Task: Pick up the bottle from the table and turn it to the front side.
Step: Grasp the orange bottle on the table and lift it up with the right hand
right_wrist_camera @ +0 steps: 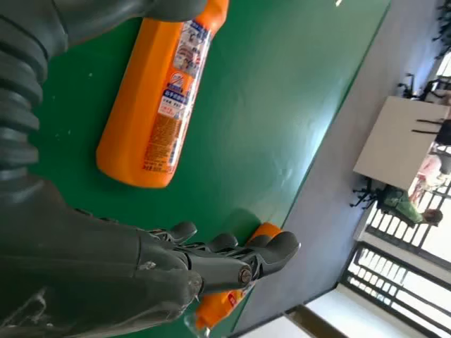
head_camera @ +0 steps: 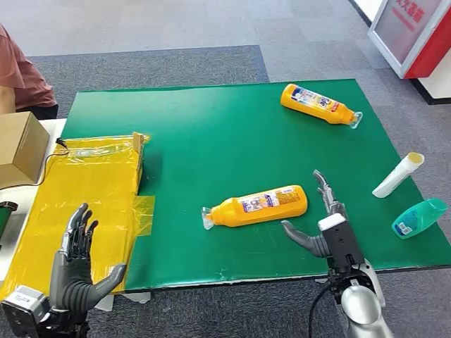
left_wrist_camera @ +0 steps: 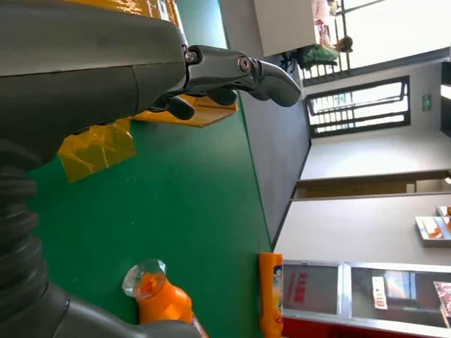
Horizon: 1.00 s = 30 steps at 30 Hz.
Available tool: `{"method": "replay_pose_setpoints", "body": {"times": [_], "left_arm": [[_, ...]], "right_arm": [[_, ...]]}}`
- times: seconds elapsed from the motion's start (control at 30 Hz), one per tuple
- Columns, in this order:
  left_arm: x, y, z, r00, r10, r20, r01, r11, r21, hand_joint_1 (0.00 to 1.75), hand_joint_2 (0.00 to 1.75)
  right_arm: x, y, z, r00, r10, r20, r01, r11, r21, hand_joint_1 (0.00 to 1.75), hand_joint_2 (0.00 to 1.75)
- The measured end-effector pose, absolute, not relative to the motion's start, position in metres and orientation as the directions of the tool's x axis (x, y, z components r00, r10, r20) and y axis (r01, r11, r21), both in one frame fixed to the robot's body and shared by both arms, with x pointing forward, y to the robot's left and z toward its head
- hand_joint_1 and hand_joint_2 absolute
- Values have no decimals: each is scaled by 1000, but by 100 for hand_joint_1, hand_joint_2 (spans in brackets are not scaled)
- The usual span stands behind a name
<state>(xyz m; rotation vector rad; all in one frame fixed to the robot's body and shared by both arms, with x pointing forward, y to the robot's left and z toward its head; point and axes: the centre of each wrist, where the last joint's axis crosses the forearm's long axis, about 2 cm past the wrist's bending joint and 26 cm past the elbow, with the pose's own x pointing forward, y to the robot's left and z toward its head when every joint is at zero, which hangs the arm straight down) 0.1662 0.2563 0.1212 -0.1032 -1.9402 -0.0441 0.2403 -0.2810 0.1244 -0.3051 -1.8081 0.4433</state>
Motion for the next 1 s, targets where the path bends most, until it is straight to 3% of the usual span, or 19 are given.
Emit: {"method": "replay_pose_setpoints", "body": {"times": [0.17, 0.4, 1.0], "left_arm": [[167, 255, 127, -364, 47, 930, 100, 995, -11, 0, 175], [176, 249, 140, -382, 70, 922, 147, 989, -14, 0, 175], [208, 223, 169, -419, 144, 897, 298, 954, -14, 0, 175]], "right_arm": [[241, -279, 126, -243, 589, 771, 26, 798, -602, 0, 175], [256, -279, 124, -153, 883, 443, 66, 457, -887, 0, 175], [277, -285, 100, -94, 975, 203, -30, 201, -979, 0, 175]]}}
